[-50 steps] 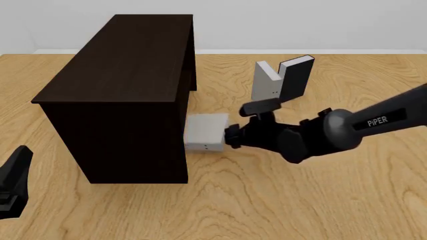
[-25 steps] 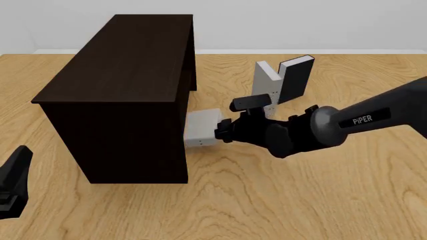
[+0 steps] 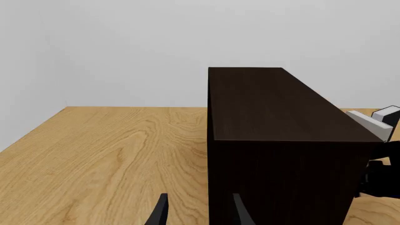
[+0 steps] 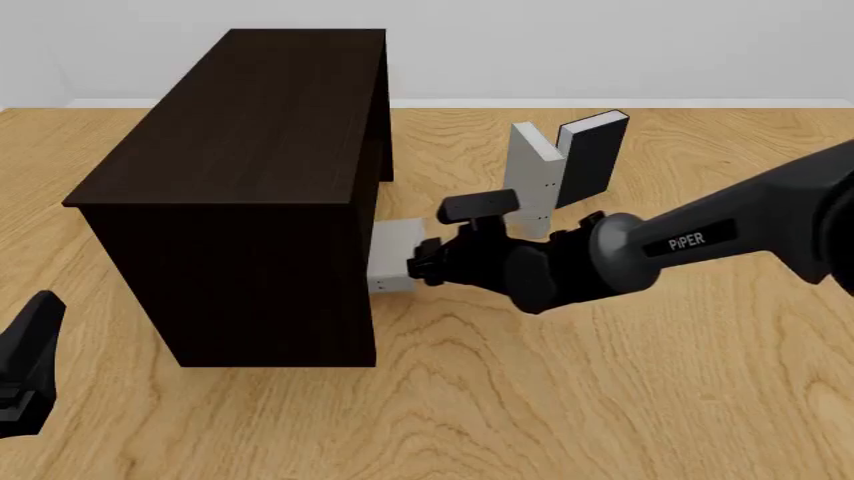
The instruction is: Pick up the book on the right and place it under the cabinet shelf.
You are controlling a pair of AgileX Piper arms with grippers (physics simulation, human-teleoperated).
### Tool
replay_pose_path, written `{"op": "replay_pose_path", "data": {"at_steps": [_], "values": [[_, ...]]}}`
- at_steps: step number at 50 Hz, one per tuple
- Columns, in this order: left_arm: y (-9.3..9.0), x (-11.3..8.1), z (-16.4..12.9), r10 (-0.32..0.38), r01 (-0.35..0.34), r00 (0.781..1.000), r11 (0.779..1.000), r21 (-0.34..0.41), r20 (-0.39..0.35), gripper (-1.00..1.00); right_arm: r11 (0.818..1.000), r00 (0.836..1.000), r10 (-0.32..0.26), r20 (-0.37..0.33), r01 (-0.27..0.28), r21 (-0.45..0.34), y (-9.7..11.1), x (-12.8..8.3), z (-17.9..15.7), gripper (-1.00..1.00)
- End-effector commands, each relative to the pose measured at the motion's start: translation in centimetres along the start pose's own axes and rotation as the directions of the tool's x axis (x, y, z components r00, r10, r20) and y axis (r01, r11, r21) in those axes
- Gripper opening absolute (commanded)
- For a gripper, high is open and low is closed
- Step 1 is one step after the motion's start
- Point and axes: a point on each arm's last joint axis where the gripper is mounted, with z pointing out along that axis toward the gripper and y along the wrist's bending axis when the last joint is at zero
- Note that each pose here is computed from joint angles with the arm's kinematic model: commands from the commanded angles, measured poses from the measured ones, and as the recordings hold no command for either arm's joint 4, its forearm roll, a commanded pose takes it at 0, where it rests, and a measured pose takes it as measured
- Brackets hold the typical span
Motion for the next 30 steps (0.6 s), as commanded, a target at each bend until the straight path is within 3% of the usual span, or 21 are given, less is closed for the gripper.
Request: {"op": "replay_pose_path", "data": {"at_steps": [1, 30], "values": [[0.0, 0.0, 0.0, 0.0, 0.0, 1.0, 1.0, 0.0, 0.0, 1.0, 0.98, 0.991, -0.128, -0.026, 0.122, -0.155, 4.3, 1.3, 0.8, 1.0], [0.0, -0.1, 0.0, 0.0, 0.0, 1.0, 1.0, 0.0, 0.0, 1.0, 0.973, 0.989, -0.146, -0.033, 0.138, -0.185, 5.9, 1.7, 1.5, 1.0]]}}
